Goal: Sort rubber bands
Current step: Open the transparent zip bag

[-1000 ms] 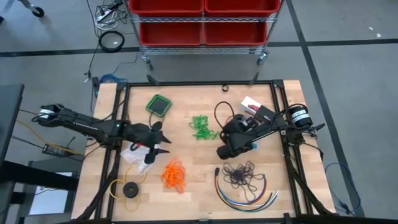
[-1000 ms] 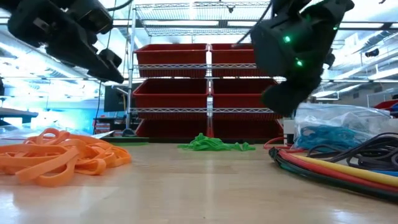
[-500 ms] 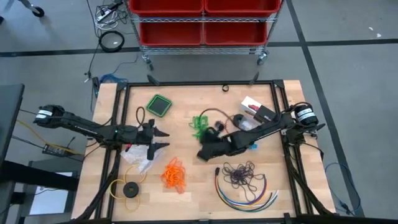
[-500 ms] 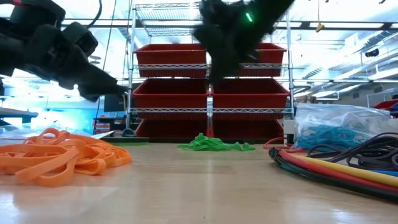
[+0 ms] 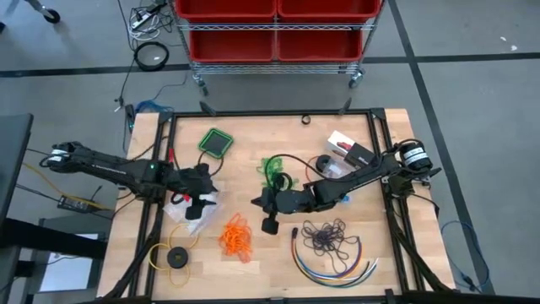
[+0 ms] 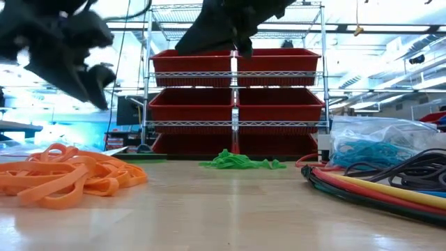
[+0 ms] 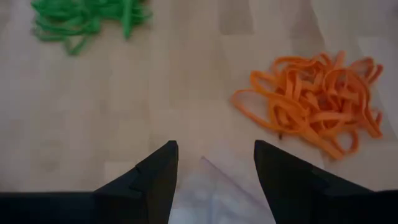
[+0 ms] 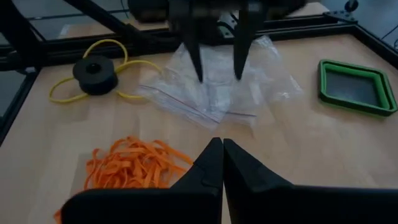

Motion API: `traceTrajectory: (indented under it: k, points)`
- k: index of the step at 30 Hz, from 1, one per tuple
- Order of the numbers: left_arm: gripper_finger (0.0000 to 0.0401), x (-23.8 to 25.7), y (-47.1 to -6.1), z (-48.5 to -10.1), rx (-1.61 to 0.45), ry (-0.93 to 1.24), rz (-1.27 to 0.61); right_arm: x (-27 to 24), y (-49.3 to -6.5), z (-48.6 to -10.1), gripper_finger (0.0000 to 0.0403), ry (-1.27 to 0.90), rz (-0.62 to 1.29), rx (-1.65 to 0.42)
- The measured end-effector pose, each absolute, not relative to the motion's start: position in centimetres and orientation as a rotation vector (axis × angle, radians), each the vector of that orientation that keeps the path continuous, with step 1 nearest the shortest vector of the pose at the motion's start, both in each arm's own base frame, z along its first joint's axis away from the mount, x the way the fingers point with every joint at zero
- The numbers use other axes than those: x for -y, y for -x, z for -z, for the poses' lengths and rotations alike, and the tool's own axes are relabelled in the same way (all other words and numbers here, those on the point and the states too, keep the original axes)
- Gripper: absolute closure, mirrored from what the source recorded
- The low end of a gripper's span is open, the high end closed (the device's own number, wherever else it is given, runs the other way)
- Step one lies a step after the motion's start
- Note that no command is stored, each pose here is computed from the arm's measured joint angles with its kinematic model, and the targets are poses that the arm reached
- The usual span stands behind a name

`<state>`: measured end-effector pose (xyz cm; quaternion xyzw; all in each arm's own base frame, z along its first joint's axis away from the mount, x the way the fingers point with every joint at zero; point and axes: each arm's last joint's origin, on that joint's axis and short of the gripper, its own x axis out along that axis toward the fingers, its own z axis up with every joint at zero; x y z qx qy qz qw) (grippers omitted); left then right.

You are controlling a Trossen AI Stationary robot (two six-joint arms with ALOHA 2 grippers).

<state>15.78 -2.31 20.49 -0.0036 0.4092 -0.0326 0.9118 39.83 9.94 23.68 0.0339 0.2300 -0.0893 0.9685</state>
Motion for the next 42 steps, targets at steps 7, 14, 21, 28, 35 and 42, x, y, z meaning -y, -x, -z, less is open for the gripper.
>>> traceTrajectory:
  k: [7,14,21,28,35,42]
  points:
    - [0.0183,2.4,-15.5,-22.9,-0.956,0.145,0.03,-9.9,-39.8,-23.6,0.0402,-0.085,0.186,-0.471]
    - [0.0183,2.4,-14.9,-20.0,-1.201,0.261,-0.066,-10.1,-39.7,-23.4,0.0379,-0.085,0.184,-0.487]
    - [0.0183,2.5,-15.7,-18.2,-1.279,0.306,-0.133,-10.2,-39.7,-23.4,0.0325,-0.084,0.183,-0.485]
    - [0.0183,3.1,-16.8,-16.3,-1.375,0.187,-0.141,-10.2,-39.7,-23.4,0.0294,-0.084,0.182,-0.484]
    - [0.0207,4.1,-18.0,-14.5,-1.409,0.094,-0.116,-10.2,-39.7,-23.4,0.0291,-0.085,0.182,-0.483]
    - [0.0373,4.3,-18.4,-14.3,-1.406,0.022,-0.101,-10.2,-39.7,-23.4,0.0293,-0.085,0.182,-0.483]
